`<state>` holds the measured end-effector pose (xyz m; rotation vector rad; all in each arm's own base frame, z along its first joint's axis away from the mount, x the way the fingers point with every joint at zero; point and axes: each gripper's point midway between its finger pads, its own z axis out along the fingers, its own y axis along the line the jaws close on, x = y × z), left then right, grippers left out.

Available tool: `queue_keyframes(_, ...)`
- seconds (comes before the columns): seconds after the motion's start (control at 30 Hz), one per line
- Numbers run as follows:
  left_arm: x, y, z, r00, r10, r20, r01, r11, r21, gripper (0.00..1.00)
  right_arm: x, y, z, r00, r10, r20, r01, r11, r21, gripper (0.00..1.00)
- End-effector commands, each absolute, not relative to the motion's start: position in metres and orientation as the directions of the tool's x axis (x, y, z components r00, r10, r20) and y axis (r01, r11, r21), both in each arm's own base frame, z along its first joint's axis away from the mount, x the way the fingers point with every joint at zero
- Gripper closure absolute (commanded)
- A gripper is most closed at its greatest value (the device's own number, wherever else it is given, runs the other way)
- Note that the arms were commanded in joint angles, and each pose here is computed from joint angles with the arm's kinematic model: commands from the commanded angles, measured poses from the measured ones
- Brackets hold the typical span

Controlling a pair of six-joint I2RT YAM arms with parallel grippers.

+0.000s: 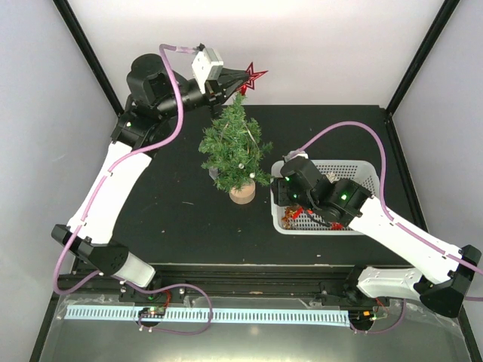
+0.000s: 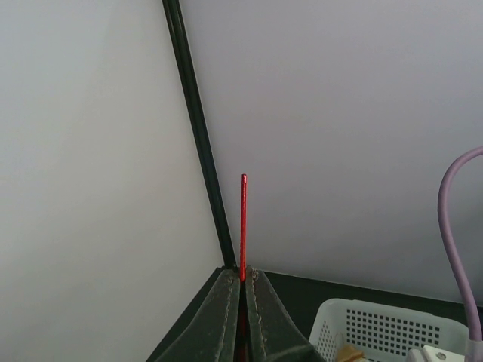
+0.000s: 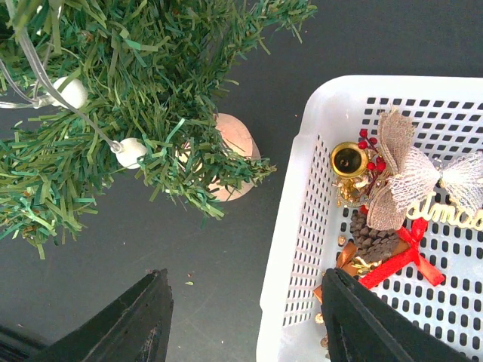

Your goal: Decorate the small christmas tree

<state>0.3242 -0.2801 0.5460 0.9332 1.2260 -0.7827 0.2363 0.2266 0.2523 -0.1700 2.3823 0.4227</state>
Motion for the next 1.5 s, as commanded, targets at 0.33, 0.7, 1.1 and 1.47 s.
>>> queue_keyframes(0.33,0.322,-0.259,0.548,0.164,0.018,-0.986,0.865,0.477,0.153,0.98,0.241,0.228,0.256,-0.741,0.008,-0.672,-0.227,0.938,0.261,0.45)
queue_keyframes(0.7,0.326,-0.252,0.538,0.146,-0.042,-0.988,0.862,0.495,0.106,0.98,0.241,0.229,0.256,-0.741,0.006,-0.672,-0.228,0.939,0.259,0.45)
queue_keyframes(1.1,0.335,-0.239,0.539,0.065,-0.193,-0.979,0.878,0.477,-0.036,0.98,0.241,0.228,0.255,-0.743,0.003,-0.669,-0.224,0.941,0.254,0.45)
queue_keyframes(1.47,0.340,-0.224,0.534,-0.011,-0.339,-0.941,0.914,0.379,-0.147,0.98,0.239,0.226,0.257,-0.750,0.014,-0.661,-0.215,0.941,0.263,0.45)
